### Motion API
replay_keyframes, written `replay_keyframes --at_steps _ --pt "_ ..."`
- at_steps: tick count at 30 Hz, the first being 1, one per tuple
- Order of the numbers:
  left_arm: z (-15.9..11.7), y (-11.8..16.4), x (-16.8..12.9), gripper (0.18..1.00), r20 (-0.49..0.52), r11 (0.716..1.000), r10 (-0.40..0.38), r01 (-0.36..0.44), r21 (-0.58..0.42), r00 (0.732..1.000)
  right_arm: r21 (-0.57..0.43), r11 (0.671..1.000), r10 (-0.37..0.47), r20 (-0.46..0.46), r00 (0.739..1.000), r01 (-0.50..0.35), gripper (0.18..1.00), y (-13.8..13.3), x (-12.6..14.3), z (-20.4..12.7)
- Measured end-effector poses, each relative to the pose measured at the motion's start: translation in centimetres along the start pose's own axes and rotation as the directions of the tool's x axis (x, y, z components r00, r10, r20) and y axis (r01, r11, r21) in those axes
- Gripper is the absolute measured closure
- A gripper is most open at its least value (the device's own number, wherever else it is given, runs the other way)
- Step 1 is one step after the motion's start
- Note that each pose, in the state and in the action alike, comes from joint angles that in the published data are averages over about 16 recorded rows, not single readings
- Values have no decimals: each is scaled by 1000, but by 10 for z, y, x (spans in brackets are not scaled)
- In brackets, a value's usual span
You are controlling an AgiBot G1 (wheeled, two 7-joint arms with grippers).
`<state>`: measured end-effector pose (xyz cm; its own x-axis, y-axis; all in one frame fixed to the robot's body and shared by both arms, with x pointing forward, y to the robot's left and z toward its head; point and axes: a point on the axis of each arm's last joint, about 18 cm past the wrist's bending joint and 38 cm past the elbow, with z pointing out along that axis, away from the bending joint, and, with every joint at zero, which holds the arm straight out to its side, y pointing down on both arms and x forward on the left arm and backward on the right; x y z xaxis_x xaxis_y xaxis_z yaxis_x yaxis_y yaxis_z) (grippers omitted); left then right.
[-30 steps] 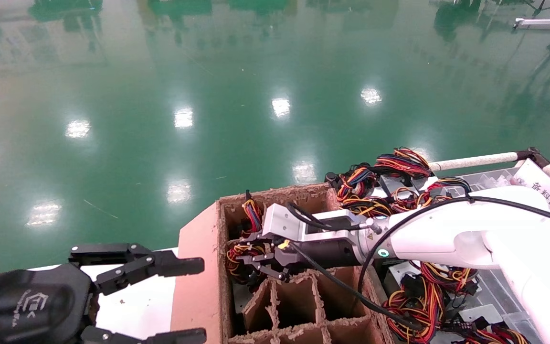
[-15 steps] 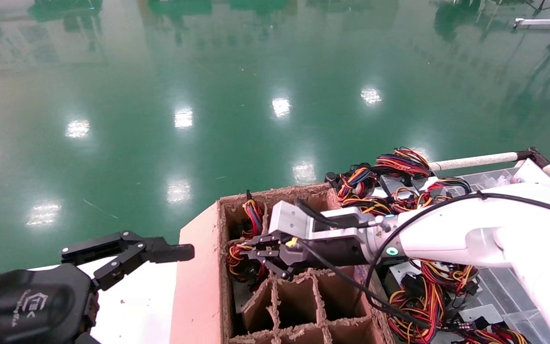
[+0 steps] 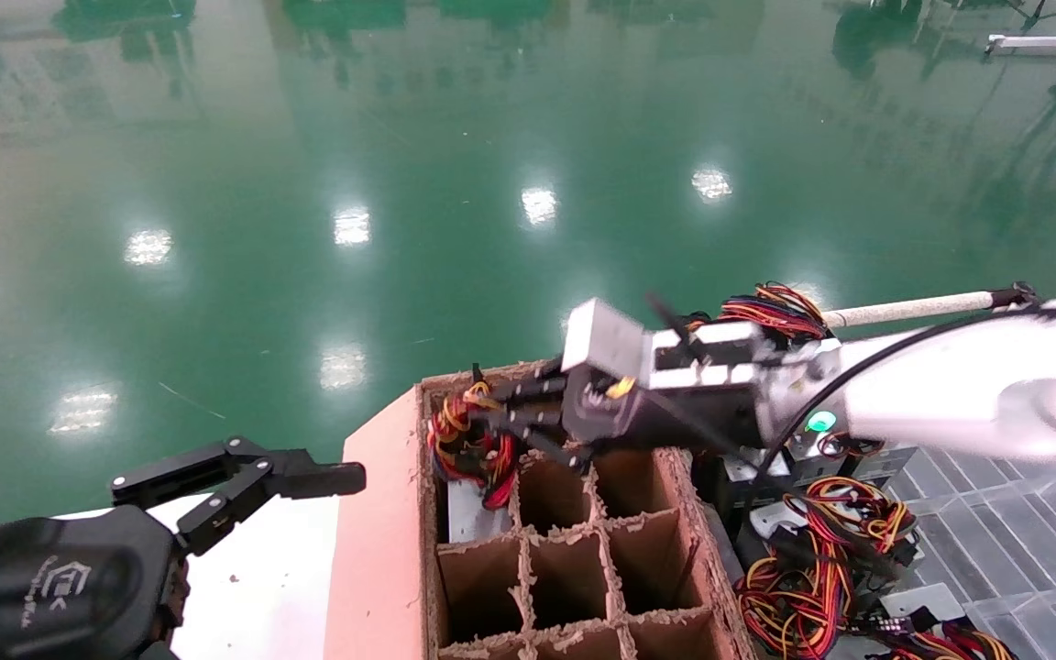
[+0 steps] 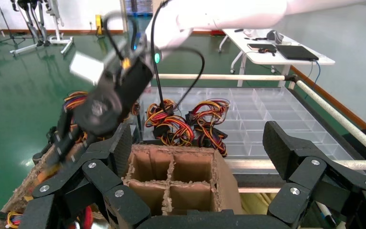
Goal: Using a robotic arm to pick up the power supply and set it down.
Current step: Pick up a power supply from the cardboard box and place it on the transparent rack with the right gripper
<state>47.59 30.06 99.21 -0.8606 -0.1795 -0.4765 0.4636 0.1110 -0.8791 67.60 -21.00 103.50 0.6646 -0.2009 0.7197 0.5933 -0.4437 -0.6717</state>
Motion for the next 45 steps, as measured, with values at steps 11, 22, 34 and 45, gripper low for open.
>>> replay_keyframes --at_steps 11,22,34,45 --pt "0 0 0 184 0 1000 0 0 0 1000 135 978 -142 -134 981 160 950 -61 39 -71" --pt "0 0 0 184 0 1000 0 0 0 1000 87 955 -249 -292 923 285 951 -106 65 -170" --pt "0 0 0 184 0 1000 0 0 0 1000 -126 956 -293 -426 856 264 951 -110 62 -282" --pt "0 0 0 184 0 1000 0 0 0 1000 -260 949 -288 -492 822 177 951 -98 40 -353"
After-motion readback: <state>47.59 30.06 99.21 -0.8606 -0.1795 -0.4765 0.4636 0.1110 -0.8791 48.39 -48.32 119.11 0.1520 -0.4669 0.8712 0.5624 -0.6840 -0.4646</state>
